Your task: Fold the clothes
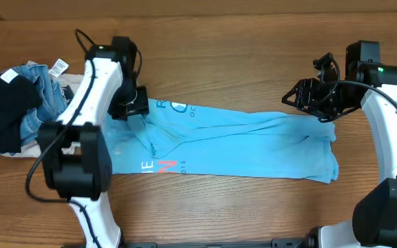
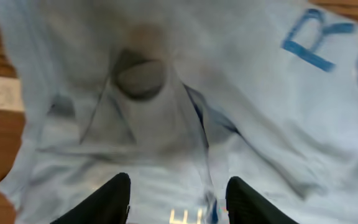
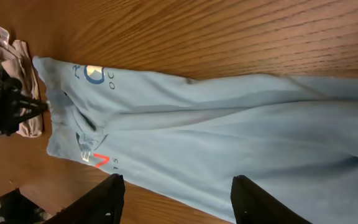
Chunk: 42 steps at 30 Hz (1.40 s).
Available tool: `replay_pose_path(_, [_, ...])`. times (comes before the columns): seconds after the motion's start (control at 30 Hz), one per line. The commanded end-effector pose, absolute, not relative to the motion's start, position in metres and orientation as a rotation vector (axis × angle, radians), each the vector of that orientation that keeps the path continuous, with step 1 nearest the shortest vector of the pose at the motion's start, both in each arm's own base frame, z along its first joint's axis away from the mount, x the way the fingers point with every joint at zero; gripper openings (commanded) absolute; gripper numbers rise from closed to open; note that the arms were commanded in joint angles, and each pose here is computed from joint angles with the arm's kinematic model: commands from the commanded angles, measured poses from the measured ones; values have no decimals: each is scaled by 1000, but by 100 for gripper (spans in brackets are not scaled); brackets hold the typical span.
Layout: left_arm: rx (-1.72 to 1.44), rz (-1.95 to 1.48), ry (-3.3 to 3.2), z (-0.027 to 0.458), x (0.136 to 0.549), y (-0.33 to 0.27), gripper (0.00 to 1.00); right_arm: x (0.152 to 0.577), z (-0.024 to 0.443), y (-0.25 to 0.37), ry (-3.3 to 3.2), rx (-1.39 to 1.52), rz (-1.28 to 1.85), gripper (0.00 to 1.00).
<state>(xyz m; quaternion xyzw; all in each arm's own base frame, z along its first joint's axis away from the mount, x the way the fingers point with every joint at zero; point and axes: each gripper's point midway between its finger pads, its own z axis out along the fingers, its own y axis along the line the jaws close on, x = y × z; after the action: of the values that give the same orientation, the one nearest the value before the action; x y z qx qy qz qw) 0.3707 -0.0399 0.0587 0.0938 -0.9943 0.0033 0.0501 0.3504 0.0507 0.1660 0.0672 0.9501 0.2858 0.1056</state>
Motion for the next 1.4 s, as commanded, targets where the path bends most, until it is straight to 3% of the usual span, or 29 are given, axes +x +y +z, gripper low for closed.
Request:
replay_pose_path(0.0, [322,-46,-2999,40,372,-29,50,351,172,52,2782,178,832,59])
replay_pose_path(0.13, [344,-129,-3020,36,378,-13,43,351,172,52,2783,179,833,59])
replay_pose_path(0.27, [351,-161,-3034,36,382,-3,26,351,172,52,2782,179,833,59])
replay_pose_path(0.33, [343,-156,-3046,36,385,-2,25,351,172,52,2783,179,833,59])
replay_pose_path(0.37, [328,-154,-3056,36,387,-2,28,351,172,52,2783,179,833,59])
replay_pose_path(0.43, [328,-150,-3073,35,391,-2,56,351,172,52,2783,179,833,59])
replay_pose_path(0.5, [330,-148,-3082,35,394,-3,61,351,172,52,2783,179,833,59])
replay_pose_path(0.73, [329,-119,-3104,34,399,-6,37,351,172,52,2786,181,834,59])
replay_pose_path(0.83, [305,-69,-3099,30,397,-11,20,350,172,52,2786,181,835,58])
replay_pose_path(0.87, [304,-69,-3093,30,396,-11,5,350,172,52,2786,181,835,58])
replay_pose_path(1.37, [441,-275,-2591,69,282,52,4,350,172,52,2788,182,835,59])
